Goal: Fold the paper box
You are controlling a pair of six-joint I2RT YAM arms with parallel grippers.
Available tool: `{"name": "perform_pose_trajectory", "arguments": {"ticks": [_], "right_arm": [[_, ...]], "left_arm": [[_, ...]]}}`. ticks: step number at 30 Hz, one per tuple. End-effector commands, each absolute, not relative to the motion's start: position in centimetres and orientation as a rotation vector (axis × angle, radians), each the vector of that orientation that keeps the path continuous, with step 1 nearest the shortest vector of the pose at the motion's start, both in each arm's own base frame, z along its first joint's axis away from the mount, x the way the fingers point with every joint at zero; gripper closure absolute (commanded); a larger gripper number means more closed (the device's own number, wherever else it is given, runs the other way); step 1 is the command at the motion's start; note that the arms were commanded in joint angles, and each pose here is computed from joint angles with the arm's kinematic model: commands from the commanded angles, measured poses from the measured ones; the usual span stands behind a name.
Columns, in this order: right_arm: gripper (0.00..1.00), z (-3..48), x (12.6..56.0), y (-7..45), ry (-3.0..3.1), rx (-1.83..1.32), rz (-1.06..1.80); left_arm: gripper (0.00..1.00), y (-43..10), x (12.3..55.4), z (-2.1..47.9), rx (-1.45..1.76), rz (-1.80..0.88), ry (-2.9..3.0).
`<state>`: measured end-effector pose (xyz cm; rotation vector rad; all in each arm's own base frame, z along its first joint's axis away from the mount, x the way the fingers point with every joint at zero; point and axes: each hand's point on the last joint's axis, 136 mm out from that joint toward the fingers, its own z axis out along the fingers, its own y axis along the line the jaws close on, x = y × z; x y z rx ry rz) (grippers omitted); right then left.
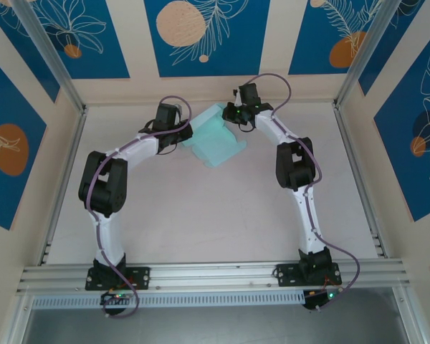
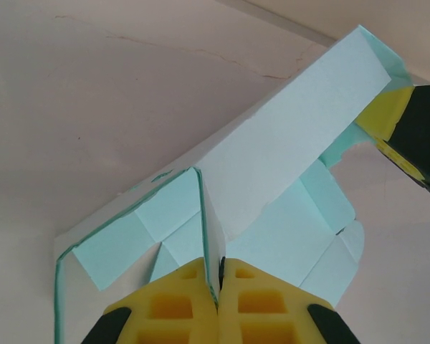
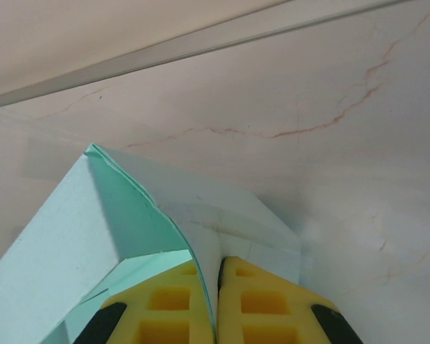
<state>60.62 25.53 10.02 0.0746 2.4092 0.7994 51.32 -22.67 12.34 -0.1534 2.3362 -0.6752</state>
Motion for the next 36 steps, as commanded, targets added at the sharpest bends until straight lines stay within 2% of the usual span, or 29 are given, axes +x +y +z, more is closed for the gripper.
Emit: {"name": "perform_pose_trajectory", "arguments": {"ticks": [1, 9, 16, 21, 23, 28, 36], "right_arm": [[0.96, 14.2, 56.1, 31.9, 2.428, 0.007, 1.238], [0.96, 16.8, 54.2, 34.0, 2.392, -0.09, 1.37], [0.95, 15.0, 50.1, 32.1, 2.535, -0.109, 1.101], [0.92, 12.4, 45.2, 30.0, 2.611, -0.111, 0.896], [0.87, 11.7, 43.1, 29.9, 2.631, -0.17, 0.791], [0.66, 10.8, 39.3, 29.4, 2.642, -0.297, 0.522], [0.35, 12.0, 35.6, 28.9, 2.594, -0.33, 0.582]], "left_arm": [[1.0, -24.4, 48.5, 7.8, -0.079, -0.701, 2.493], [1.0, -24.6, 48.2, 7.4, -0.074, -0.719, 2.502], [1.0, -24.2, 46.0, 8.5, -0.058, -0.753, 2.51], [1.0, -24.1, 43.9, 10.5, -0.086, -0.839, 2.467], [1.0, -24.0, 43.0, 10.9, -0.104, -0.883, 2.447], [1.0, -23.5, 41.1, 11.2, -0.133, -0.923, 2.409], [1.0, -22.7, 39.7, 10.3, -0.155, -0.907, 2.405]]}}
